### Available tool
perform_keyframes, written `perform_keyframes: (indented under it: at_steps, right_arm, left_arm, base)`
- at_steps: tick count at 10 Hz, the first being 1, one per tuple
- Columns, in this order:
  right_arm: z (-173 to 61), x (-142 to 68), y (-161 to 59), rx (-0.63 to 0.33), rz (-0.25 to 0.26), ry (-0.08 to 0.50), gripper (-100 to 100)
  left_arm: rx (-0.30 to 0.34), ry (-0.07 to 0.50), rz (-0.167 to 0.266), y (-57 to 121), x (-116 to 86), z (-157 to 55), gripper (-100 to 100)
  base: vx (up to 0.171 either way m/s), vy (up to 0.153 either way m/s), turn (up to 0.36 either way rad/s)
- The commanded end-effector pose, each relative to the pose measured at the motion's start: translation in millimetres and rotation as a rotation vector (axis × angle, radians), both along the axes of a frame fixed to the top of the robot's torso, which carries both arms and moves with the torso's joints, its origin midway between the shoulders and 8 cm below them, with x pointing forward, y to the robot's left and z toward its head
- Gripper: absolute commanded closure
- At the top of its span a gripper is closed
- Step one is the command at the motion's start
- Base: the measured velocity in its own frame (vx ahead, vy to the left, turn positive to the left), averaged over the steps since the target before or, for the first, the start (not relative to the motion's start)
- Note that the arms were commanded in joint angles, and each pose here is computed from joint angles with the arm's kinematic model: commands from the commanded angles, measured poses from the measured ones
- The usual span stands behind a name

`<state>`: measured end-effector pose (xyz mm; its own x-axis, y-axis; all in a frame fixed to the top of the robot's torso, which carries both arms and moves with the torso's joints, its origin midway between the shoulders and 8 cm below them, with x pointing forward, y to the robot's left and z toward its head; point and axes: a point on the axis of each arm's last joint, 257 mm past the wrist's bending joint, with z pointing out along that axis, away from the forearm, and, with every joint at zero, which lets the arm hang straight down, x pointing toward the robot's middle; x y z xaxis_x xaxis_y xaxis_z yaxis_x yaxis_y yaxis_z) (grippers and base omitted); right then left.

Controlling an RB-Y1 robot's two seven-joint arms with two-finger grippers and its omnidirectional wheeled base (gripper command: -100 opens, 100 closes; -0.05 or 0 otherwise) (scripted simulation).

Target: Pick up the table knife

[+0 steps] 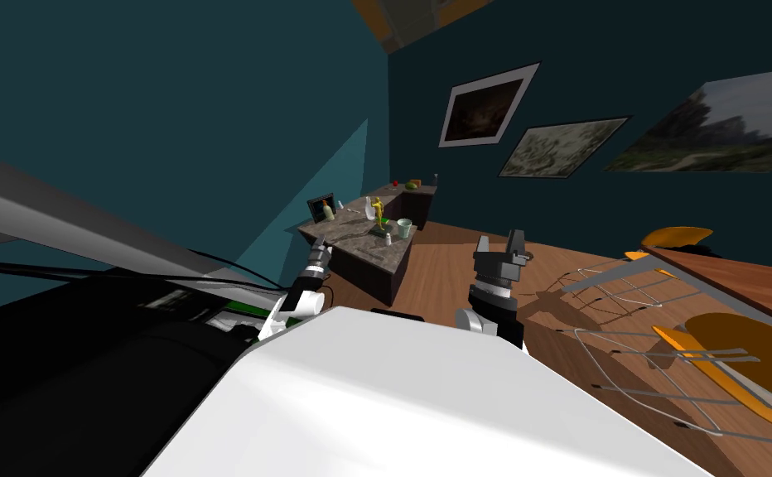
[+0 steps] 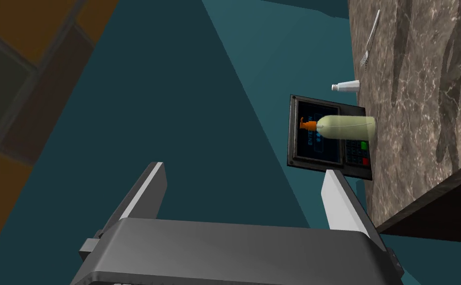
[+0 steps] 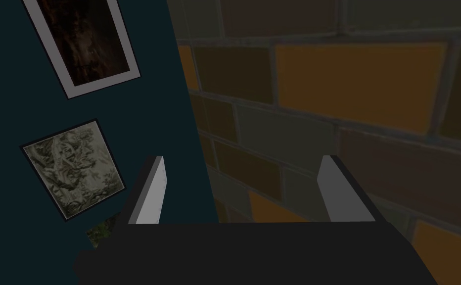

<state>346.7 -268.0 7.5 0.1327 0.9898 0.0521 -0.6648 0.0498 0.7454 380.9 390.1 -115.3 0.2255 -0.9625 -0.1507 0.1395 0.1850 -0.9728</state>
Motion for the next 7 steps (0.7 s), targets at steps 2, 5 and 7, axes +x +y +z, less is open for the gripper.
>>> perform_keyframes:
  at_steps: [2, 5, 7]
  right_arm:
    - [0.0, 0.0, 0.0, 0.000, 0.000, 0.000, 0]
    - [0.0, 0.0, 0.0, 0.000, 0.000, 0.000, 0]
    - [0.0, 0.0, 0.0, 0.000, 0.000, 0.000, 0]
  left_arm:
    - [-0.001, 0.072, 0.030, 14.1, -1.1, -16.9, -100]
    - [0.010, 0.162, 0.077, 39.8, -5.9, -37.2, -100]
    - [0.009, 0.233, 0.105, 54.0, -9.7, -53.5, -100]
  base:
    - [0.016, -0.136, -0.005]
    - [0.036, -0.138, -0.010]
    - [0.027, -0.132, -0.006]
